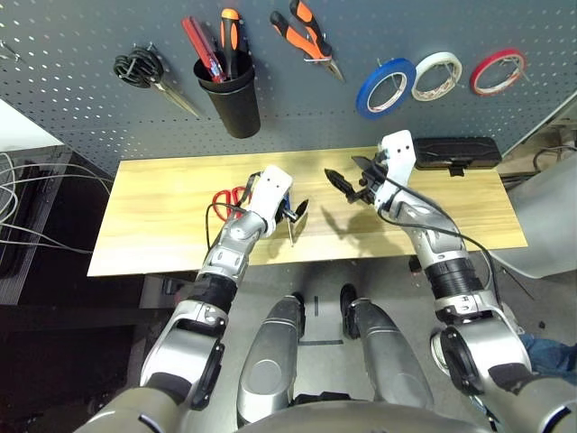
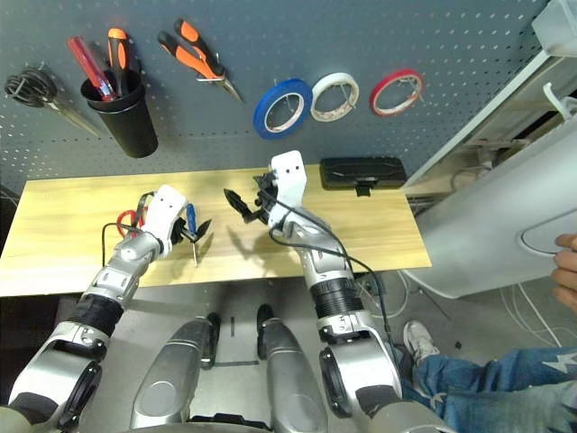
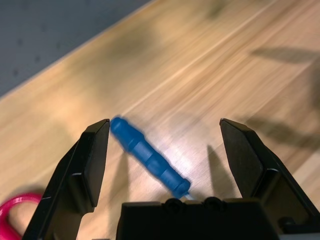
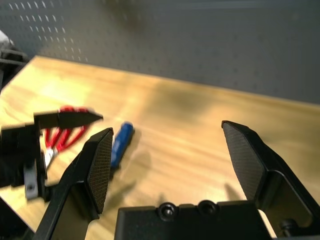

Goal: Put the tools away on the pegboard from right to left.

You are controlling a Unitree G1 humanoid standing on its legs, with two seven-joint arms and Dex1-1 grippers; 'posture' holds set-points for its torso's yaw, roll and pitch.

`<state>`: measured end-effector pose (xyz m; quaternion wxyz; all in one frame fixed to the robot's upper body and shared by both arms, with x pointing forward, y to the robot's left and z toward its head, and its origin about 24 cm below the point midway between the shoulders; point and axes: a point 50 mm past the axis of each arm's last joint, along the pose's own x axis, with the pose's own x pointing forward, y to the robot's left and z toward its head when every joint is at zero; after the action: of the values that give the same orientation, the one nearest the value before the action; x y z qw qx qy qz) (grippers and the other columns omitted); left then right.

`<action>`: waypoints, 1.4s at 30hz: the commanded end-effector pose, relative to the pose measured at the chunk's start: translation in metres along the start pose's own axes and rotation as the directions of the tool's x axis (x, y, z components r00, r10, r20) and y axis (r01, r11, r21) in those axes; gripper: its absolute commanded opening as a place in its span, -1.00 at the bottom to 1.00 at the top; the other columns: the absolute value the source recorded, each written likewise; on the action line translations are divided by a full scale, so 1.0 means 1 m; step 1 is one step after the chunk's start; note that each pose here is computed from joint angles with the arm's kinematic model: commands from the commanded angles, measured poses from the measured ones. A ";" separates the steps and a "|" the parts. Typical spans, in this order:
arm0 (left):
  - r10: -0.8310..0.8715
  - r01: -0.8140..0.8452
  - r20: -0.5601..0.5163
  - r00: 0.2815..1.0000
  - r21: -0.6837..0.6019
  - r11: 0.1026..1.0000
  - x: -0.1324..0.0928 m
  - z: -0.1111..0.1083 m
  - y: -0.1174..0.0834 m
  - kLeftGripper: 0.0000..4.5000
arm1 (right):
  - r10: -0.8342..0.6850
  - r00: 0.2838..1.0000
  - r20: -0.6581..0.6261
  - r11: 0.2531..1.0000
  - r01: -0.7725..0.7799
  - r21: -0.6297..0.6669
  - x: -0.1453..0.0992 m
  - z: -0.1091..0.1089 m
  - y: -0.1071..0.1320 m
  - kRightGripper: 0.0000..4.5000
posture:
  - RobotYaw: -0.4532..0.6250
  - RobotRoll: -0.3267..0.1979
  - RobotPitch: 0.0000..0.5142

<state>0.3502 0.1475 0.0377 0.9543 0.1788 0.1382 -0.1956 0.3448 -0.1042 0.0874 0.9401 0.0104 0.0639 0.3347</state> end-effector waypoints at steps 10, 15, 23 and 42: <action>0.083 -0.133 -0.248 0.965 -0.192 0.972 0.016 -0.024 -0.002 1.00 | 0.077 0.996 -0.042 0.997 -0.077 -0.012 -0.004 -0.014 0.018 0.99 | 0.08 0.25 0.14; 0.039 -0.097 -0.282 0.959 -0.192 0.977 0.019 -0.024 -0.012 1.00 | 0.060 0.997 -0.038 0.998 -0.061 -0.014 -0.005 -0.013 0.015 0.99 | 0.07 0.25 0.13; 0.035 -0.094 -0.305 0.952 -0.181 0.979 0.019 -0.027 -0.014 -0.01 | 0.042 0.999 -0.025 0.999 -0.043 -0.018 -0.004 -0.010 0.012 1.00 | 0.08 0.25 0.09; 0.148 -0.110 0.344 0.927 -0.127 0.986 -0.039 0.024 -0.002 -0.74 | 0.245 0.962 0.118 0.963 -0.227 -0.146 -0.005 0.045 0.014 1.00 | 0.13 0.25 -0.04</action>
<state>0.3273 0.1519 0.0656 0.9861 0.0984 -0.0145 -0.1328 0.3415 -0.0979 0.1286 0.9052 -0.0219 -0.0189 0.4241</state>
